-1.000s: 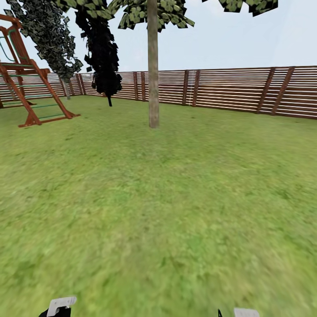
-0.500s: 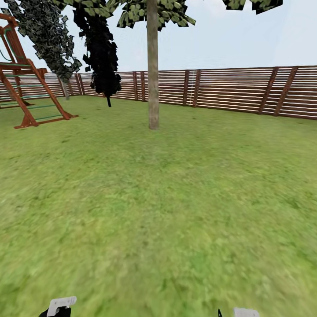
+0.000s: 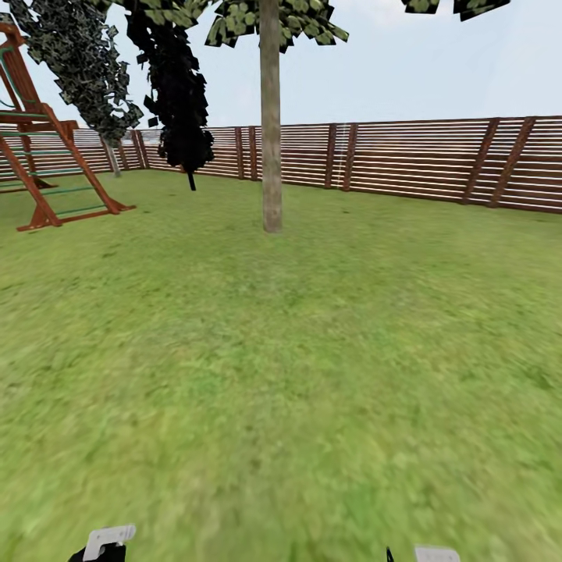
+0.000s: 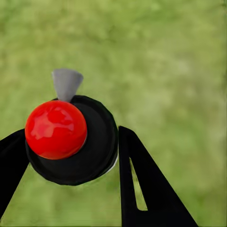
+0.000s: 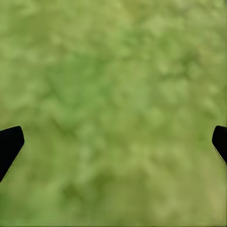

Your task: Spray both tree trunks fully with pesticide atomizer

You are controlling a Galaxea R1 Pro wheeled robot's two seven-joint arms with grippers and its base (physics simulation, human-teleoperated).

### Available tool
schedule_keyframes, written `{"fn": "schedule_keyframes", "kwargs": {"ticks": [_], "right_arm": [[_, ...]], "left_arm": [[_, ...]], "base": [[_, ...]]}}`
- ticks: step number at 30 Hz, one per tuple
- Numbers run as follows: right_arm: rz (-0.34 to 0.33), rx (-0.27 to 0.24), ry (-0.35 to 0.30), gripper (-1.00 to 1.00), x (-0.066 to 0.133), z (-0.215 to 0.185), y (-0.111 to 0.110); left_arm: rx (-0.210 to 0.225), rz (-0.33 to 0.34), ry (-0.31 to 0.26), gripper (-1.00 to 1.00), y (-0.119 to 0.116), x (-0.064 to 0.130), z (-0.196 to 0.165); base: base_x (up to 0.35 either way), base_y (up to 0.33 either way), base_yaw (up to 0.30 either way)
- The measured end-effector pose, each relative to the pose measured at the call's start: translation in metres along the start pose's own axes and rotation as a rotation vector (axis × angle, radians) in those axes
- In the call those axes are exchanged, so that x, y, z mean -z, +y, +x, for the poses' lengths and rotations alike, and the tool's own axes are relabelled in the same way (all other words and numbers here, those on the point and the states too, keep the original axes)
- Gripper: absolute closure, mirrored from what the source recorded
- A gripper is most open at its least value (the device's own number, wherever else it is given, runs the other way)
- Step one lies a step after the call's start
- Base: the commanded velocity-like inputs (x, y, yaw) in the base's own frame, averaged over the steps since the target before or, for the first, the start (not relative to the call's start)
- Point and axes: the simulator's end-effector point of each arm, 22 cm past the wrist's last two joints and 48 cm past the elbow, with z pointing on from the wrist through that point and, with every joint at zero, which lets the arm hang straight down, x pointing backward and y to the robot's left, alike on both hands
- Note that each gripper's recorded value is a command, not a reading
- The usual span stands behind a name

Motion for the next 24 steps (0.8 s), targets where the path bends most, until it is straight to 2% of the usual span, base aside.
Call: {"fn": "schedule_keyframes", "kwargs": {"ticks": [24], "right_arm": [[0.000, 0.000, 0.000, -1.00, 0.0000, 0.0001, 0.0000]], "left_arm": [[0.000, 0.000, 0.001, 1.00, 0.0005, 0.0001, 0.0002]], "base": [[0.340, 0.000, 0.000]]}}
